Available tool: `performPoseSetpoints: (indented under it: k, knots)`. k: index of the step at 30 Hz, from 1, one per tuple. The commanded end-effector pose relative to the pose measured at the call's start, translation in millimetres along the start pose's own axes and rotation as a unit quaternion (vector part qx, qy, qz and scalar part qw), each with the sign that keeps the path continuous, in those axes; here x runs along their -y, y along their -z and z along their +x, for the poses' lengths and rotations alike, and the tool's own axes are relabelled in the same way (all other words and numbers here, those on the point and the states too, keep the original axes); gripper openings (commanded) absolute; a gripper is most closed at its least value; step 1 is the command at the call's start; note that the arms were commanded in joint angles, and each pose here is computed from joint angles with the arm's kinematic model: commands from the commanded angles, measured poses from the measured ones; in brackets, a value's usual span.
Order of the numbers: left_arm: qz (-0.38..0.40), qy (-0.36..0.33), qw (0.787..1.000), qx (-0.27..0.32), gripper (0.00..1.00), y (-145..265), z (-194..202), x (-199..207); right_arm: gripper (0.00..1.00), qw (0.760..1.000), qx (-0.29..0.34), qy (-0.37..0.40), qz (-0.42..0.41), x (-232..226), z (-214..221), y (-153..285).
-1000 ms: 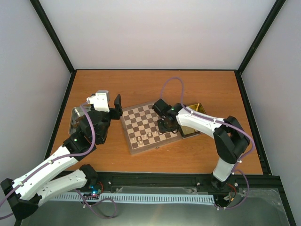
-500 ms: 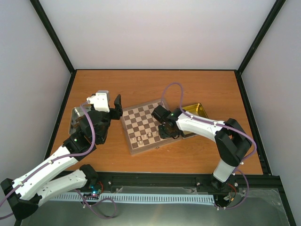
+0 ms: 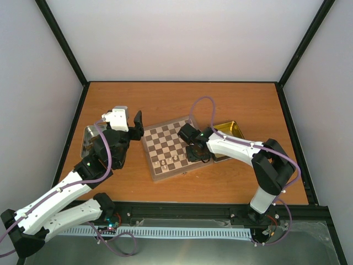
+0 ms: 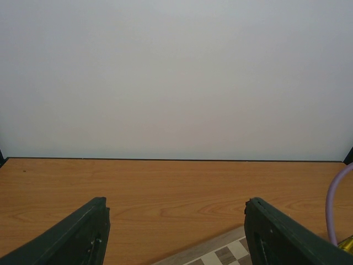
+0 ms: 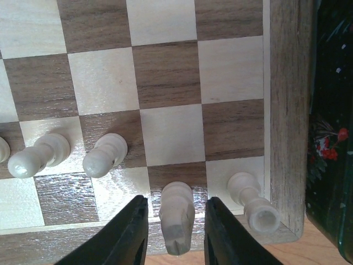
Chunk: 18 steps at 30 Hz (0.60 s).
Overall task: Set up the chess pieces on the board
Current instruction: Place the chess piece on the chessboard, then pick up the chess piece from the storage box.
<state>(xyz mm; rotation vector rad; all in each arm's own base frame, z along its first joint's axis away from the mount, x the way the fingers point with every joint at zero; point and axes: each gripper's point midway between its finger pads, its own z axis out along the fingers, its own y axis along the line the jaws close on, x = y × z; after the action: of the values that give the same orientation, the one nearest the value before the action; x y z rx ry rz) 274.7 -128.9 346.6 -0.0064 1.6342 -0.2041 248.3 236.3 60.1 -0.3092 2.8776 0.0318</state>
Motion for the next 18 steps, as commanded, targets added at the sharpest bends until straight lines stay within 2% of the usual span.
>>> performPoseSetpoints:
  k: [1, 6, 10, 18]
  knots:
    - [-0.003, 0.001, 1.000, 0.003, 0.68, 0.9, -3.4, -2.6, 0.31, 1.000, 0.028, -0.007, 0.002, 1.1, -8.3, 16.3]
    - [-0.003, 0.001, 1.000, 0.003, 0.68, 1.4, -3.9, -2.9, 0.33, 0.995, 0.088, -0.029, 0.024, 13.1, -32.1, 44.4]
    - [-0.004, 0.002, 1.000, 0.005, 0.68, 2.0, -4.4, -3.8, 0.35, 0.988, 0.120, -0.076, 0.059, 44.5, -45.0, 57.3]
    - [0.000, 0.004, 1.000, 0.005, 0.68, 2.4, -4.9, -2.6, 0.38, 0.978, 0.107, -0.148, 0.100, 118.0, -51.6, 42.7]
